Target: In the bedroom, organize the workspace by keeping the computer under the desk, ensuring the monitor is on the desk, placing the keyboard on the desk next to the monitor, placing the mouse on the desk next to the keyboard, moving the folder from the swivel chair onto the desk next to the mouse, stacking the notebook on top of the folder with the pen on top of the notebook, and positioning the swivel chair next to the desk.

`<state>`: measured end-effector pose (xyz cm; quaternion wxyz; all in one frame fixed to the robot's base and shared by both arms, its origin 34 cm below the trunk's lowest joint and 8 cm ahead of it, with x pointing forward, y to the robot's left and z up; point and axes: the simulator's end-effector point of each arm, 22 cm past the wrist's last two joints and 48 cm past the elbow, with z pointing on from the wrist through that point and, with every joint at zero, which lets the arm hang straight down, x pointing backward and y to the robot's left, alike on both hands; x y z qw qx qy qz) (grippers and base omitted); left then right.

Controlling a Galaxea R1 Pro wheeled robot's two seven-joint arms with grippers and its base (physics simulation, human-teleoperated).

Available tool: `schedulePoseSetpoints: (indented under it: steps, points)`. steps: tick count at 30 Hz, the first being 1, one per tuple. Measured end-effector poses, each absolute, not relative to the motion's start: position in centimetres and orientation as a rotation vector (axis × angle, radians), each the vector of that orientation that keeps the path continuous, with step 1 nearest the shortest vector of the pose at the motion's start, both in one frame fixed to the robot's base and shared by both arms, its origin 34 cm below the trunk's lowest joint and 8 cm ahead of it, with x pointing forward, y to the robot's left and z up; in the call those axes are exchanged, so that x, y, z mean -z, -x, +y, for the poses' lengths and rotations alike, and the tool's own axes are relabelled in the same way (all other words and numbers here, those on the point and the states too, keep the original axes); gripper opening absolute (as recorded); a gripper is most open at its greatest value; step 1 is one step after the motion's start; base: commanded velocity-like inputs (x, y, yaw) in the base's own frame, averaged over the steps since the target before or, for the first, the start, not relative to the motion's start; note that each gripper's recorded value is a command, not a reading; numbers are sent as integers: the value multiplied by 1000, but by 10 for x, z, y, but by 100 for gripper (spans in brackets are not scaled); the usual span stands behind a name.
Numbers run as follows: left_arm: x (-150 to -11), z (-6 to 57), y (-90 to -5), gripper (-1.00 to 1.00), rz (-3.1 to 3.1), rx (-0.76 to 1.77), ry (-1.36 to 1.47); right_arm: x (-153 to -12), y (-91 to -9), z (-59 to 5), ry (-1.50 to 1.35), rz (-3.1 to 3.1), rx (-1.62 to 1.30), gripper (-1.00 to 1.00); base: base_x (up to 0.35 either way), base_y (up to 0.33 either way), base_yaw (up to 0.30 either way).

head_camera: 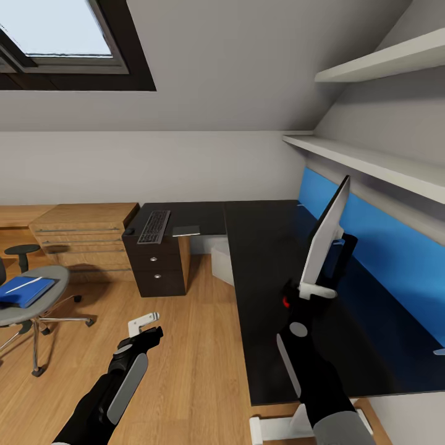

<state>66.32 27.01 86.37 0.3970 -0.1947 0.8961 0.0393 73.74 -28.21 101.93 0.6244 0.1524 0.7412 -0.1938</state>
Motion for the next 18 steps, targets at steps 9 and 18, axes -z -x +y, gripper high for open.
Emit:
schedulePoseSetpoints:
  steps: [9,18]
  points:
    - [-864,270,-663,100,2270,-98,492,-1019,-737,-299,-351,1698,470,100,0,0,0]
    - [-864,269,-663,100,2270,-97,492,-1019,-737,-301,-351,1697,471,100,0,0,0]
